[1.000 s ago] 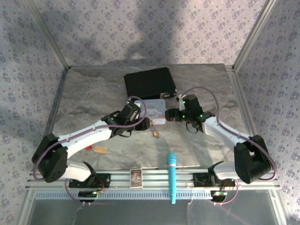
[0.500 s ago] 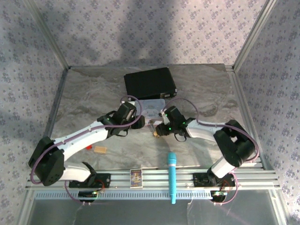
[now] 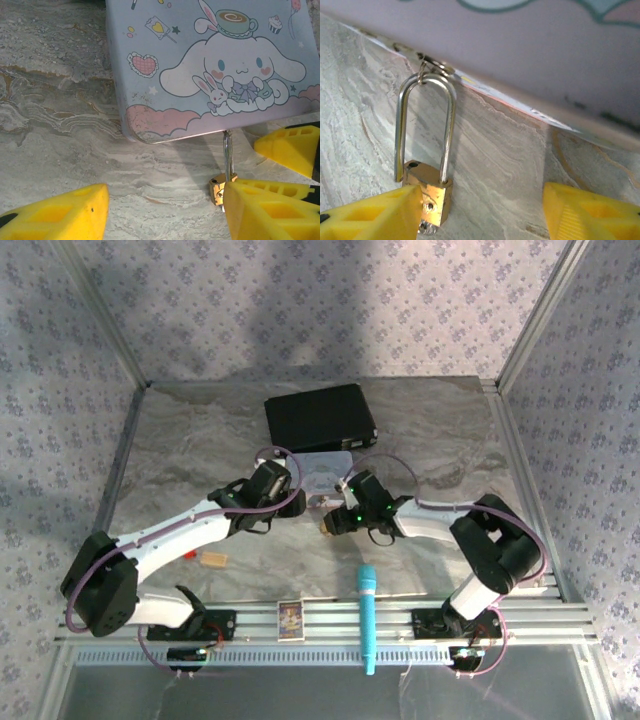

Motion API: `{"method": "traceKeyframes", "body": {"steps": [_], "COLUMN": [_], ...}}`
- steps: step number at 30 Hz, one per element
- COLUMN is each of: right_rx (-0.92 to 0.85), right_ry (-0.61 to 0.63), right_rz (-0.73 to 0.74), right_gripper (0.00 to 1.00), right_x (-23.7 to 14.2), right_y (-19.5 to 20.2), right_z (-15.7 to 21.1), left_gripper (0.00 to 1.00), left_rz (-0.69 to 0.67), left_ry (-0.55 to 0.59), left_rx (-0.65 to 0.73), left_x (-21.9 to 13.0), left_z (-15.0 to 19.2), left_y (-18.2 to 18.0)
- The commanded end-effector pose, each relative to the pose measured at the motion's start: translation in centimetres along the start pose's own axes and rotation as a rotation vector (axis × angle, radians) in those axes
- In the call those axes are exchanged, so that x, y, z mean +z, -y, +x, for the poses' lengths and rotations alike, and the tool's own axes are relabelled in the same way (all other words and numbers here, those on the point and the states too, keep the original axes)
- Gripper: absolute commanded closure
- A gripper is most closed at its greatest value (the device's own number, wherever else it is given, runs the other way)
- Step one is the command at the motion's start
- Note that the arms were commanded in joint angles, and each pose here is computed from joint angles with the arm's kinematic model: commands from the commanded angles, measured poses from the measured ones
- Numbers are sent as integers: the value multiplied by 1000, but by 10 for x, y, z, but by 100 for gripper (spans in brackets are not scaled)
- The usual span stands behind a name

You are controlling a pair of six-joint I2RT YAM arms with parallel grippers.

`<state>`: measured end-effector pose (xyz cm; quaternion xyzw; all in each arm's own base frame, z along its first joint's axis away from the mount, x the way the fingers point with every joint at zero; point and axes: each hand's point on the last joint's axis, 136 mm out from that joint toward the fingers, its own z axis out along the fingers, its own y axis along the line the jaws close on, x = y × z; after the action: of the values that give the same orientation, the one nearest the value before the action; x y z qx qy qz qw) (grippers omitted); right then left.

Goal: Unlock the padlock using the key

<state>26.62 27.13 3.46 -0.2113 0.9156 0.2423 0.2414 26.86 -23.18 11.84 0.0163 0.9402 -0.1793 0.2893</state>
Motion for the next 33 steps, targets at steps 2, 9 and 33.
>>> {"method": "traceKeyframes", "body": {"steps": [2, 9, 33], "right_rx": [34, -13, 133], "right_ry": [39, -12, 27], "right_rz": [-29, 50, 39], "right_gripper": [32, 35, 92], "right_x": [-4, 15, 12], "right_y": [-14, -11, 12], "right_z": [-5, 8, 31], "left_gripper": [38, 38, 38], "left_rz": [-11, -16, -89], "left_ry": [22, 21, 106], "left_rx": [-8, -6, 154], "left_x": [-5, -5, -12], "left_z": [-4, -2, -35], "left_y": [-4, -5, -5]}}
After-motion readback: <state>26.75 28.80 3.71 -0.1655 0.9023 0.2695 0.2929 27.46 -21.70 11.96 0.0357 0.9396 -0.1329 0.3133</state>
